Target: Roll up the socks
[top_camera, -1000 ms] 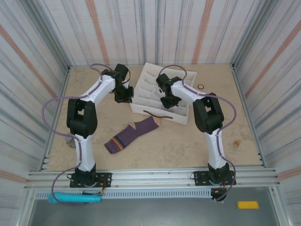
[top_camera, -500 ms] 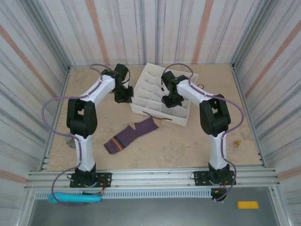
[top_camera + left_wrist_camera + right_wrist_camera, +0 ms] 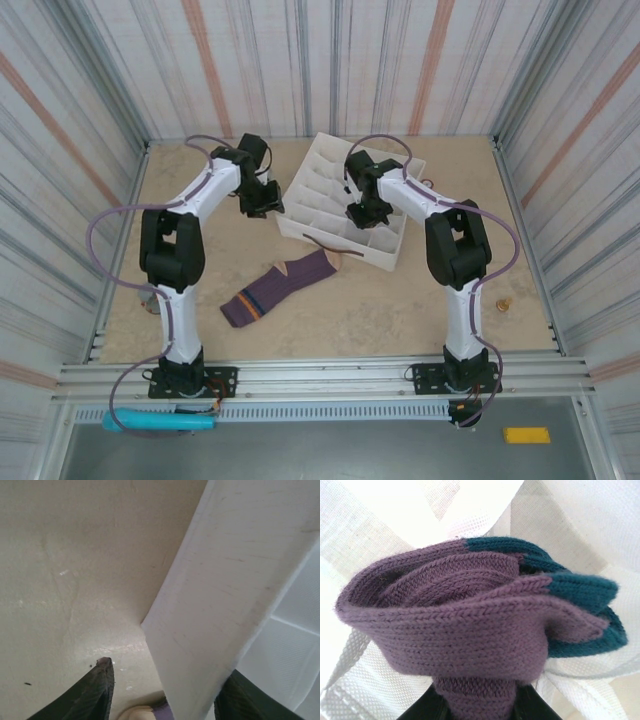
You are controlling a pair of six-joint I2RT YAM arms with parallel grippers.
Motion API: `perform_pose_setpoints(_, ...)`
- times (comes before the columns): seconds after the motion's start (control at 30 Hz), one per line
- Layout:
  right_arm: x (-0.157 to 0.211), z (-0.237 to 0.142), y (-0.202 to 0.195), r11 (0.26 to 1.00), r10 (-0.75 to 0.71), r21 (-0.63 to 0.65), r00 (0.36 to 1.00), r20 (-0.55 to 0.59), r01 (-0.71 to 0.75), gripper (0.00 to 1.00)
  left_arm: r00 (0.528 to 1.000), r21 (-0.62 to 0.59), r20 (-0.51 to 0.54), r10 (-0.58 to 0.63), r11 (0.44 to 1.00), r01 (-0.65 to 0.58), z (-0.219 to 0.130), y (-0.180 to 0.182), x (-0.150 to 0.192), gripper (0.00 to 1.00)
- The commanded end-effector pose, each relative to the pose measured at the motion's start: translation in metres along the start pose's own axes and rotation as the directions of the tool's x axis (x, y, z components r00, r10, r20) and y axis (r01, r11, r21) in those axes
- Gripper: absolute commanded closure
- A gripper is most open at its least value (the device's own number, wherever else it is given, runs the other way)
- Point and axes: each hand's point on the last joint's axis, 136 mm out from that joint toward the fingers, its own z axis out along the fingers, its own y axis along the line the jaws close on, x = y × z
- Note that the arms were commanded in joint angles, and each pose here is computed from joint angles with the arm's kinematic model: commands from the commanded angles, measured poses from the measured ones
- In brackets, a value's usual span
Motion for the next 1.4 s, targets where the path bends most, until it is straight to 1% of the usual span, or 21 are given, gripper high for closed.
perform_pose_setpoints(0.0, 0.014, -0.005, -0.013, 0.997, -0.055, 0.045, 0.998, -0.034, 0.057, 0.93, 0.992, 0.045, 0.118, 0.04, 0.998, -0.046, -0.037, -0.004, -0.029, 0.45)
perform_pose_setpoints(0.13, 0.012, -0.009, -0.014, 0.996, -0.075, 0.049, 0.997, -0.012, 0.075, 0.93, 0.972, 0.116, 0.191, 0.137, 0.98, -0.161, -0.056, -0.029, -0.055, 0.46)
perform_pose_setpoints(0.23, 0.011, -0.009, -0.013, 0.996, -0.076, 0.046, 0.997, -0.011, 0.077, 0.93, 0.958, 0.14, 0.222, 0.184, 0.966, -0.218, -0.068, -0.044, -0.067, 0.47)
perform_pose_setpoints(0.27, 0.012, -0.008, -0.013, 0.996, -0.077, 0.045, 0.997, -0.013, 0.078, 0.93, 0.959, 0.143, 0.203, 0.196, 0.963, -0.227, -0.056, -0.044, -0.07, 0.47)
perform_pose_setpoints(0.33, 0.012, -0.006, -0.012, 0.996, -0.079, 0.047, 0.997, -0.016, 0.08, 0.93, 0.952, 0.144, 0.207, 0.224, 0.956, -0.256, -0.053, -0.049, -0.074, 0.48)
perform_pose_setpoints(0.43, 0.013, -0.005, -0.012, 0.996, -0.078, 0.046, 0.997, -0.021, 0.079, 0.93, 0.946, 0.143, 0.183, 0.266, 0.945, -0.294, -0.043, -0.057, -0.07, 0.52)
perform_pose_setpoints(0.63, 0.009, -0.006, -0.01, 0.995, -0.092, 0.044, 0.996, -0.005, 0.093, 0.93, 0.924, 0.063, 0.14, 0.357, 0.928, -0.368, -0.016, -0.068, -0.056, 0.55)
perform_pose_setpoints(0.7, 0.008, -0.006, -0.009, 0.994, -0.101, 0.043, 0.995, -0.001, 0.101, 0.93, 0.919, 0.03, 0.123, 0.375, 0.924, -0.381, -0.008, -0.068, -0.054, 0.57)
perform_pose_setpoints(0.8, 0.008, -0.007, -0.008, 0.993, -0.11, 0.047, 0.994, 0.002, 0.11, 0.94, 0.917, -0.003, 0.102, 0.386, 0.922, -0.388, 0.002, -0.066, -0.051, 0.63)
perform_pose_setpoints(0.93, 0.009, -0.006, -0.008, 0.992, -0.119, 0.042, 0.993, -0.002, 0.119, 0.93, 0.918, -0.065, 0.07, 0.389, 0.92, -0.385, 0.012, -0.059, -0.047, 0.76)
perform_pose_setpoints(1.1, 0.01, -0.008, -0.005, 0.991, -0.131, 0.031, 0.991, -0.002, 0.131, 0.91, 0.935, -0.122, 0.034, 0.352, 0.93, -0.346, 0.017, -0.044, -0.036, 1.0)
perform_pose_setpoints(1.23, 0.009, -0.011, -0.006, 0.991, -0.132, 0.031, 0.991, -0.005, 0.132, 0.88, 0.952, -0.166, 0.057, 0.3, 0.943, -0.287, 0.012, -0.032, -0.031, 1.0)
perform_pose_setpoints(1.37, 0.005, -0.017, -0.004, 0.991, -0.13, 0.018, 0.992, 0.002, 0.13, 0.81, 0.967, -0.181, 0.079, 0.241, 0.958, -0.224, 0.008, -0.025, -0.023, 1.0)
